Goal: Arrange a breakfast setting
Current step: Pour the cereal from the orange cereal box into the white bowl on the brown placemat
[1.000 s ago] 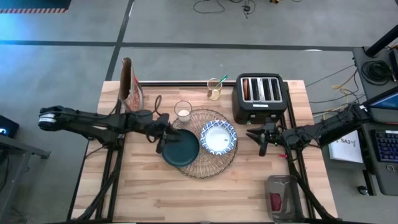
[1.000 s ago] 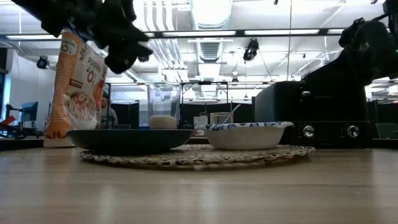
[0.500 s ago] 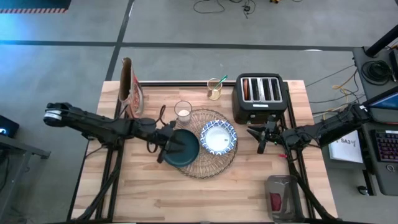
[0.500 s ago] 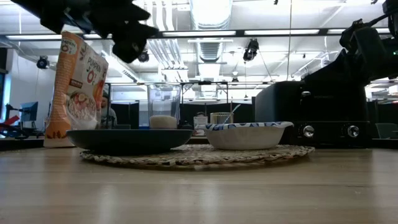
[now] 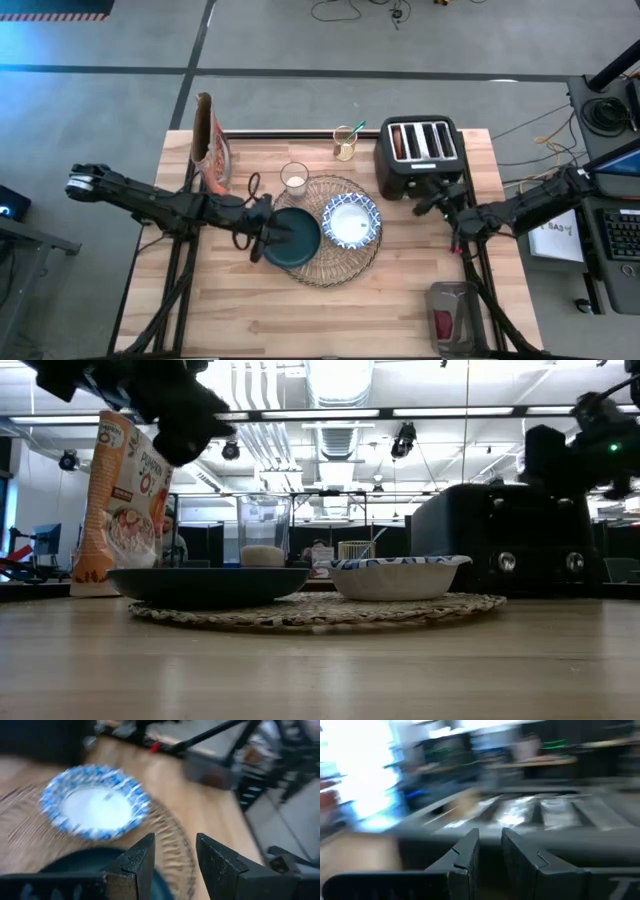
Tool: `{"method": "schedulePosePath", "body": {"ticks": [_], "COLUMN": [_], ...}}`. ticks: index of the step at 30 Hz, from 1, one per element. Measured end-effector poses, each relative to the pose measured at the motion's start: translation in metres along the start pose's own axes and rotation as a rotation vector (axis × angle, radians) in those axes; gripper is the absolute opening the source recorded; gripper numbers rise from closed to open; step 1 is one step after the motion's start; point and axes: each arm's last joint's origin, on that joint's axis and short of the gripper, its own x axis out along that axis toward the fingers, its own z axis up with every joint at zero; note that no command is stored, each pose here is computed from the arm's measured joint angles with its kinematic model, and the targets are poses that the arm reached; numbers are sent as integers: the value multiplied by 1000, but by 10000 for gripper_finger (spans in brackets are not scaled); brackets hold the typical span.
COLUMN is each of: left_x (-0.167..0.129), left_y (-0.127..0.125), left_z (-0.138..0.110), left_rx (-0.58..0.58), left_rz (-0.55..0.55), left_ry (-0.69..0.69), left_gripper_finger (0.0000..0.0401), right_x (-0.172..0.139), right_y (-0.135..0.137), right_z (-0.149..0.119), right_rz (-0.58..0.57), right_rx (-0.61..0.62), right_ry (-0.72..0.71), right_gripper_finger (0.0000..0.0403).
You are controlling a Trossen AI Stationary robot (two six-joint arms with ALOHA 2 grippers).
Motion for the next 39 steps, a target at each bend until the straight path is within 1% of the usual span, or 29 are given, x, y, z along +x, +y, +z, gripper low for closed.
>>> {"method": "schedulePosePath", "body": {"ticks": [1, 2, 5, 7, 10, 14, 16, 18, 21, 25, 31, 33, 35, 39], "left_x": [0, 0, -2, -4, -6, -8, -11, -16, -26, -42, -66, -72, -77, -83], "left_y": [2, 4, 9, 10, 9, 1, -3, -7, -10, -12, -9, -8, -7, -4], "left_z": [-2, -6, -14, -17, -16, -10, -6, -2, 4, 8, -5, -9, -12, -15], "left_rx": [-19, -37, -101, -133, -162, -178, -182, -195, -230, -329, -494, -537, -566, -617], "left_rz": [40, 84, 197, 252, 275, 265, 270, 301, 390, 558, 785, 842, 907, 993], "left_ry": [15, 38, 108, 142, 158, 165, 192, 229, 287, 339, 473, 510, 529, 525], "left_gripper_finger": [127, 127, 127, 127, 127, 127, 127, 127, 127, 127, 127, 127, 127, 127], "right_x": [0, 0, 0, 0, 0, 0, 0, 0, 0, 0, 0, 0, 0, 0], "right_y": [-2, -3, -1, 0, 2, 2, 2, 2, 2, 2, 2, 2, 2, 2], "right_z": [0, -2, -2, -2, -3, -3, -3, -3, -3, -3, -3, -3, -3, -3], "right_rz": [-58, -70, 1, 41, 80, 89, 90, 91, 93, 95, 96, 96, 96, 96], "right_rx": [-5, -16, -13, -14, -12, -12, -12, -12, -12, -11, -11, -11, -11, -11], "right_ry": [-16, -18, 2, 13, 25, 27, 27, 28, 28, 29, 29, 29, 29, 29], "right_gripper_finger": [79, 79, 79, 79, 79, 79, 79, 79, 79, 79, 79, 79, 79, 79]}}
